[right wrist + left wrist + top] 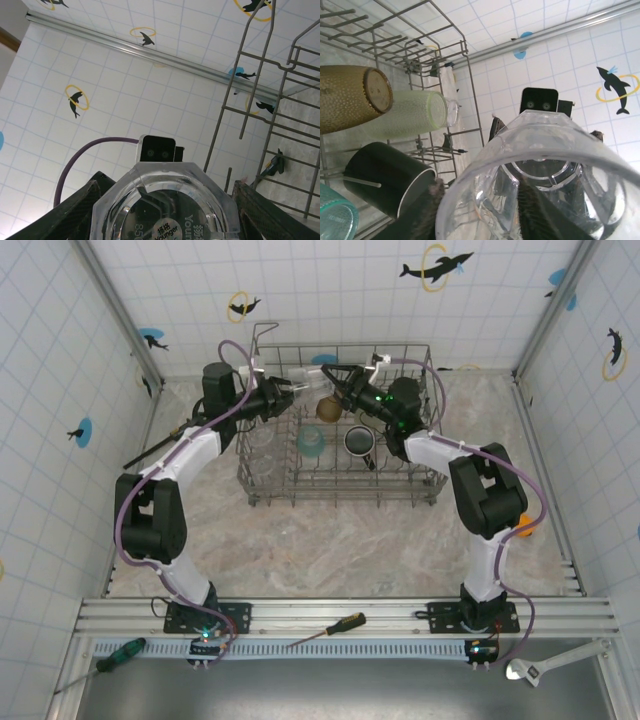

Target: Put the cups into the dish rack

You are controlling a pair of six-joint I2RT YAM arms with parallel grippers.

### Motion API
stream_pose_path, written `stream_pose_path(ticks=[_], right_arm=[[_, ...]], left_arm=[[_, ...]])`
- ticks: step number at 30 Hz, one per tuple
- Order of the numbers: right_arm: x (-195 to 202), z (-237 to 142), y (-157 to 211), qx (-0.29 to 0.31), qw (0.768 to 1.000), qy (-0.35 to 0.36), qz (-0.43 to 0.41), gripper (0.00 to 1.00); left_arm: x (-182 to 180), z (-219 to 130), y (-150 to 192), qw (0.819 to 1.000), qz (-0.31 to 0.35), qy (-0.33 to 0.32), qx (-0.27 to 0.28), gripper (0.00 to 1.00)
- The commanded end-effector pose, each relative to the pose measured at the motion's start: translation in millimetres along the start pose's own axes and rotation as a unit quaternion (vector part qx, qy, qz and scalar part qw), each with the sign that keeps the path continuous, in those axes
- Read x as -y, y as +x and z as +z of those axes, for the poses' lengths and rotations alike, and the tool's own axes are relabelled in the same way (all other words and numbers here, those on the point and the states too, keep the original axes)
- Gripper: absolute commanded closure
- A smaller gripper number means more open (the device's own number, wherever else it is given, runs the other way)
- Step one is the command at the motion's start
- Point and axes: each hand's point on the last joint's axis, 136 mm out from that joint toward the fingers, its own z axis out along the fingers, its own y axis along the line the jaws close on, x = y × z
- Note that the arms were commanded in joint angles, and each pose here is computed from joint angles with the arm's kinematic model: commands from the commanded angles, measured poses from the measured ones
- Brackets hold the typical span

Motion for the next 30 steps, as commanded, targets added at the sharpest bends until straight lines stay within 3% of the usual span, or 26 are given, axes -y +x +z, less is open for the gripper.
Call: stream_pose_path(ticks=[1,15,30], right_arm=[[-30,4,-11,0.013,0.999,-0.014,-0.040,0.51],[-43,16,-39,0.048,0.993,0.022,-0.110,0.52],[-37,38,-28,0.037,0.987,0.053,-0.148,0.53]], left_arm=[[38,-16,-18,0.998,0.058,0.010,0.032,0.52],[48,-42,-26,0.993,0.096,-0.036,0.059,0.34],[45,-95,-48,0.980,0.122,-0.102,0.116,0.22]])
